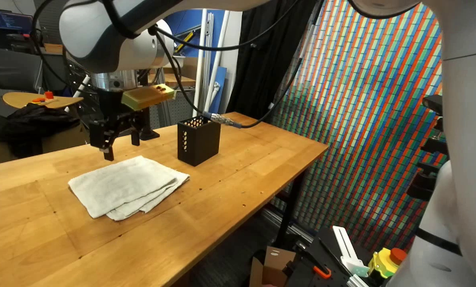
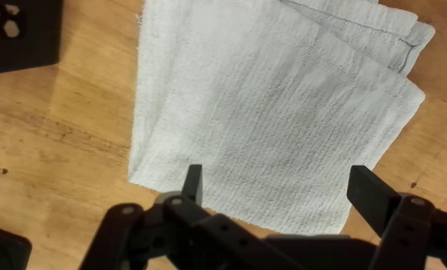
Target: Put the towel in the box
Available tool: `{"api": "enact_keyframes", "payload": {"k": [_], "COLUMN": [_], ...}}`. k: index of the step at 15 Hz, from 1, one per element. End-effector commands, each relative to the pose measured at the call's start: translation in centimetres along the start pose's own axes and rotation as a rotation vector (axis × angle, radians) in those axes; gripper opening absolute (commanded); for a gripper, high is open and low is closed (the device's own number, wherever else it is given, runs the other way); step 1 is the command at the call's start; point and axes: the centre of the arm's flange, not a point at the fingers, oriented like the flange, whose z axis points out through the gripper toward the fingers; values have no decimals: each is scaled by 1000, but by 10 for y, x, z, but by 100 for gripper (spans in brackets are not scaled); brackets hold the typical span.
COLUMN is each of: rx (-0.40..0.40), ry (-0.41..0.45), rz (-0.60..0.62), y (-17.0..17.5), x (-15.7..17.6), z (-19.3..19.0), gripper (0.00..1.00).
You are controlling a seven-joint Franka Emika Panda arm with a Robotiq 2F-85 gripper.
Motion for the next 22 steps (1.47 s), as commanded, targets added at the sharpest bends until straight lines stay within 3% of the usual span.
{"api": "enact_keyframes", "payload": {"k": [1, 10, 11, 13, 22], "rx": [-15, 3, 8, 1, -29], "ry": [-3, -69, -76, -83, -57], "rz": [24, 55, 52, 48, 47], "y": [-11, 23, 22, 22, 27], "x": [14, 3, 2, 4, -2], "z": [31, 88, 89, 91, 70], "gripper": [100, 100, 84, 66, 1]}}
